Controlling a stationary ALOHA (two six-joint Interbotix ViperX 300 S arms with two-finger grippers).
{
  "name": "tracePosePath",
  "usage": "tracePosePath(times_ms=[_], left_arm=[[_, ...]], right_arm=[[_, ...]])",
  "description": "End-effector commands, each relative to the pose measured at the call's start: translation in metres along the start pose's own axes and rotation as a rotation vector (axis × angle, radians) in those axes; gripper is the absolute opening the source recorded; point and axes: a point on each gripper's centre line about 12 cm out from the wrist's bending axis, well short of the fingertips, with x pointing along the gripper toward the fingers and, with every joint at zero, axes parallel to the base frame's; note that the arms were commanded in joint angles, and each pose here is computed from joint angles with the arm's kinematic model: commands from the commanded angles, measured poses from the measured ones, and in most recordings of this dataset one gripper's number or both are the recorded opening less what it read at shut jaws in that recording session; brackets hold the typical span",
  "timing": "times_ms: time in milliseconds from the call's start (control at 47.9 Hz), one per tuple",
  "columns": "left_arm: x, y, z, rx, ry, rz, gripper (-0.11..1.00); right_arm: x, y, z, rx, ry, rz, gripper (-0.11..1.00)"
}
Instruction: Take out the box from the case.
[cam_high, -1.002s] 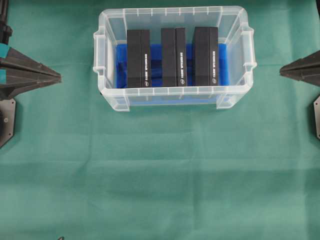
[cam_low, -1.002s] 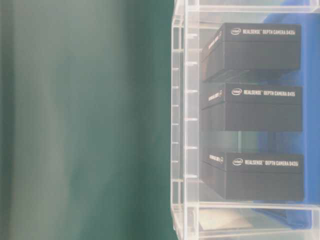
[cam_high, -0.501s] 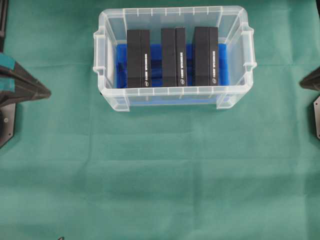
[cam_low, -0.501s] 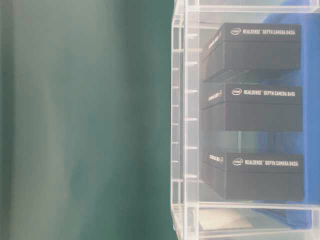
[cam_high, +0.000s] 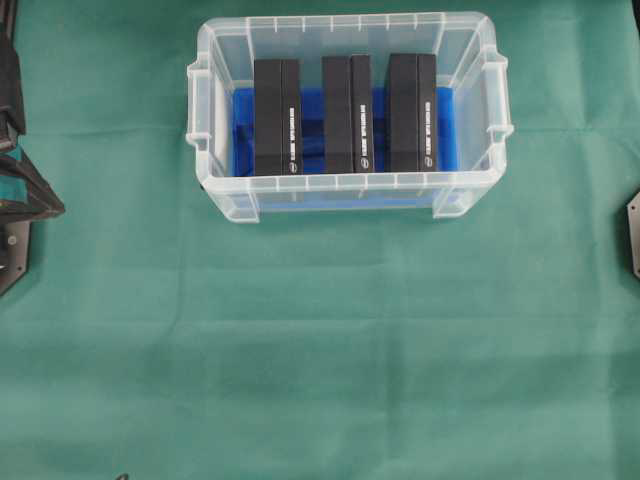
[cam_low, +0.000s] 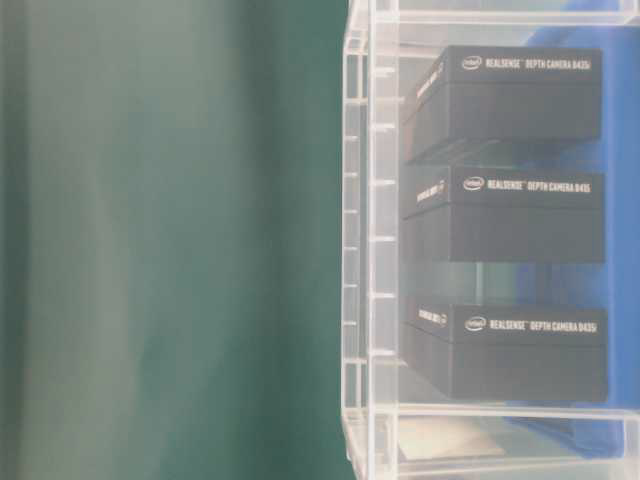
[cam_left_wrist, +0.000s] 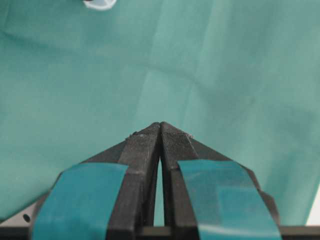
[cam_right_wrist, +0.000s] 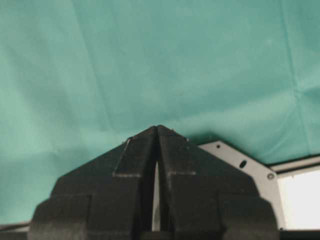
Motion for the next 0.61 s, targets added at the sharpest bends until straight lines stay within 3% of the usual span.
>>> tracePosePath(times_ms=[0, 104, 271, 459, 584], left_arm=[[-0.0079, -0.0022, 0.0052, -0.005, -0.025, -0.009, 0.01], [-0.0083, -0.0021, 0.005, -0.026, -0.022, -0.008, 0.01], [-0.0114, -0.0027, 0.0065, -0.083, -0.023, -0.009, 0.01], [-0.0127, -0.0008, 0.0032, -0.29, 0.017, 0.016, 0.01], [-0.0121, 0.0019, -0.0009, -0.499, 0.051, 0.055, 0.01]], right_arm=[[-0.0057, 0.0019, 0.0053, 0.006, -0.015, 0.005, 0.0], [-0.0038, 0.0024, 0.0062, 0.032, -0.006, 0.001, 0.0], [-0.0008, 0.0027, 0.0078, 0.17, 0.004, -0.008, 0.0], [-0.0005, -0.0009, 0.0073, 0.446, 0.003, -0.042, 0.0], [-0.0005, -0.004, 0.0041, 0.664, 0.021, -0.082, 0.0]])
